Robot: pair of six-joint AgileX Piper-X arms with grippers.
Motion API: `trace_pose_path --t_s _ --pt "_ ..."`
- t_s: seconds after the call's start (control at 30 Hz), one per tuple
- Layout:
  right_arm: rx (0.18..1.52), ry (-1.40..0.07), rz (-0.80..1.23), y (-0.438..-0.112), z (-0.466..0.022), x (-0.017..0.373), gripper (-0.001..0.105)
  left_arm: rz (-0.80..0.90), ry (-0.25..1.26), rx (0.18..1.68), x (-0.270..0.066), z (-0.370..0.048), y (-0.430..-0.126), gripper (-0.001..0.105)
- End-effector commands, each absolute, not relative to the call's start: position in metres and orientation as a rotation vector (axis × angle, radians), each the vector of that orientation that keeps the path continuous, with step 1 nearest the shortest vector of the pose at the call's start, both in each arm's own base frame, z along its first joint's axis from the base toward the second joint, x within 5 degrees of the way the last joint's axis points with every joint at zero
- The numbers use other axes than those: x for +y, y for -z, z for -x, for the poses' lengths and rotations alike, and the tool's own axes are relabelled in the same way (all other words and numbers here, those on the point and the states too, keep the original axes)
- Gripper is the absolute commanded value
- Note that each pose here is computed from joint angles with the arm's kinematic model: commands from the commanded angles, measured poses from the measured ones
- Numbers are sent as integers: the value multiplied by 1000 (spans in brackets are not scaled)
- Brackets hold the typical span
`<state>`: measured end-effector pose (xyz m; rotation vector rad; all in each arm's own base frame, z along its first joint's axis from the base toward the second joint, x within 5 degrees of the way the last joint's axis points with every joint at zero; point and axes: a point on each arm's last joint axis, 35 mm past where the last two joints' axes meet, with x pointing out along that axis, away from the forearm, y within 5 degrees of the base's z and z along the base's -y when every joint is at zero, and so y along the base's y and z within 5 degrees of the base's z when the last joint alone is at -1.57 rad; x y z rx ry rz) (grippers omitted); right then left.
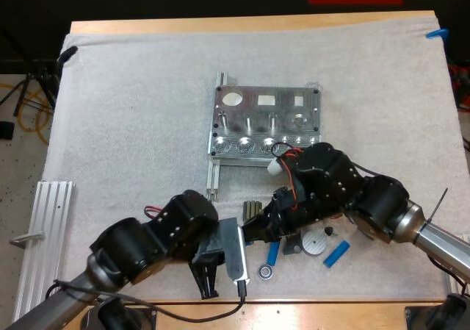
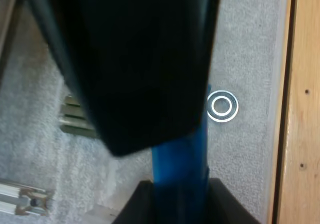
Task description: Load cells from left to right
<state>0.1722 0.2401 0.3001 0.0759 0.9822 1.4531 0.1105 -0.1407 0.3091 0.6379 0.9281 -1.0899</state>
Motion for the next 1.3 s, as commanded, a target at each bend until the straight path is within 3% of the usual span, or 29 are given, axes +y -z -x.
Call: trace_pose_path --t_s 0.0,0.2,1.0,1.1,1.17,1.23,1.27 --pt "957 -1477 -78 -304 -173 242 34 -638 1089 911 -143 -112 -310 0" --pt "953 -1474 -65 -304 -173 241 39 -640 1063 868 -146 -115 -312 0" --pt "966 -1479 -32 -299 -171 239 38 -641 1015 821 -148 -119 -314 0" --pt "962 -1459 -23 -298 -171 239 27 -630 1008 827 -148 -119 -314 0" --pt "960 -1448 -18 -298 -172 239 10 -629 1007 828 -148 -119 -314 0" --pt "958 -1439 -14 -298 -172 239 0 -629 1007 828 -148 -119 -314 0" --pt "957 -1436 -13 -298 -172 239 0 -627 1007 824 -148 -120 -315 0"
